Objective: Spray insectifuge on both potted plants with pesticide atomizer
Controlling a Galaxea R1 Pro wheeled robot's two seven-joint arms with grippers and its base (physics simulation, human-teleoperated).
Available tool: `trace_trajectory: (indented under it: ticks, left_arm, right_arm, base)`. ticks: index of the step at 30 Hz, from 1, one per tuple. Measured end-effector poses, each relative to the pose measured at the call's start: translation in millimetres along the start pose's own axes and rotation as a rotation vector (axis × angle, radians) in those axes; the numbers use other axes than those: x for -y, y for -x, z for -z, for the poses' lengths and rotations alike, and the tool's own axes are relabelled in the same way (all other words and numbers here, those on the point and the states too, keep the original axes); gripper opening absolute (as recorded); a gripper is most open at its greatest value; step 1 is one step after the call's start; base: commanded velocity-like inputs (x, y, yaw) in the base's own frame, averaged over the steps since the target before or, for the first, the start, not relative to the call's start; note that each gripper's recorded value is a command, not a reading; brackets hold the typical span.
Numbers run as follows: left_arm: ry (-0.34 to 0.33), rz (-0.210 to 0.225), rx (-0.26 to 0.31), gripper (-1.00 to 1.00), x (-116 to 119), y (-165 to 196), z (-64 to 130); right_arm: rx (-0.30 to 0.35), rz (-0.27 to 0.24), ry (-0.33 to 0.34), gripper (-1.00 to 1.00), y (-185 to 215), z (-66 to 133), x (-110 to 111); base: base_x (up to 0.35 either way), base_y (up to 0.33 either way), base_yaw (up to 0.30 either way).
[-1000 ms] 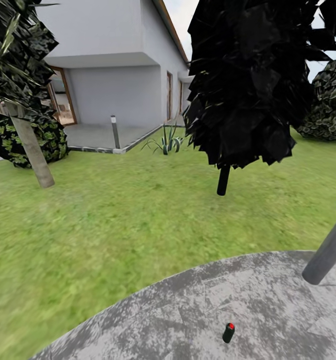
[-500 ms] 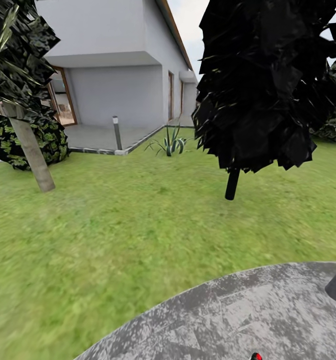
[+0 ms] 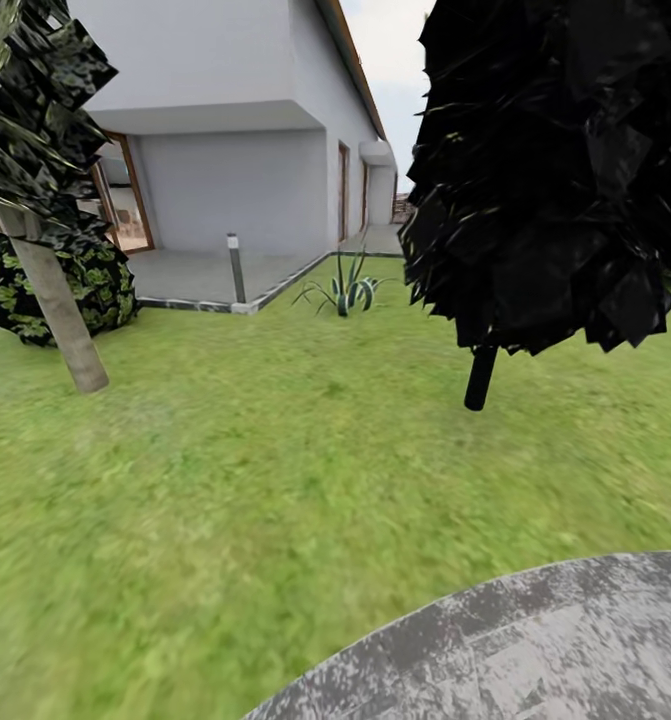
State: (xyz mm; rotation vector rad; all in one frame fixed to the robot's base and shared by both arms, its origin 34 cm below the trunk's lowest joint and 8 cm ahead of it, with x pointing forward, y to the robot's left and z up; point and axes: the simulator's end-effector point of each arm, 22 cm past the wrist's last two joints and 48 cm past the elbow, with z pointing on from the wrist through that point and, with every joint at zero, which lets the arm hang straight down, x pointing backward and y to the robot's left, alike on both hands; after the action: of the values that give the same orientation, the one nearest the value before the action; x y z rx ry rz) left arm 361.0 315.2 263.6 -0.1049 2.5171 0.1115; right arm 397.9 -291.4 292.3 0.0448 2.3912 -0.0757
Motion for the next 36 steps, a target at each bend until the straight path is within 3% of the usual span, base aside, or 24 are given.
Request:
trace_trajectory:
  ticks: [20,31,36]
  left_arm:
    - [-0.001,0.000,0.000,1.00,1.0,-0.1,0.0]
    - [-0.002,-0.003,0.000,1.00,1.4,-0.1,0.1]
    - [-0.003,-0.003,0.001,1.00,1.5,0.1,0.0]
  right_arm:
    - [-0.001,0.000,0.000,1.00,-0.4,0.2,-0.1]
    - [0.000,-0.001,0.001,1.00,0.3,0.0,-0.2]
    - [-0.001,-0.002,0.000,1.00,-0.3,0.1,-0.3]
  base:
    - [0.308,0.176,0.000]
    - [0.331,0.069,-0.010]
    - [0.335,0.021,-0.200]
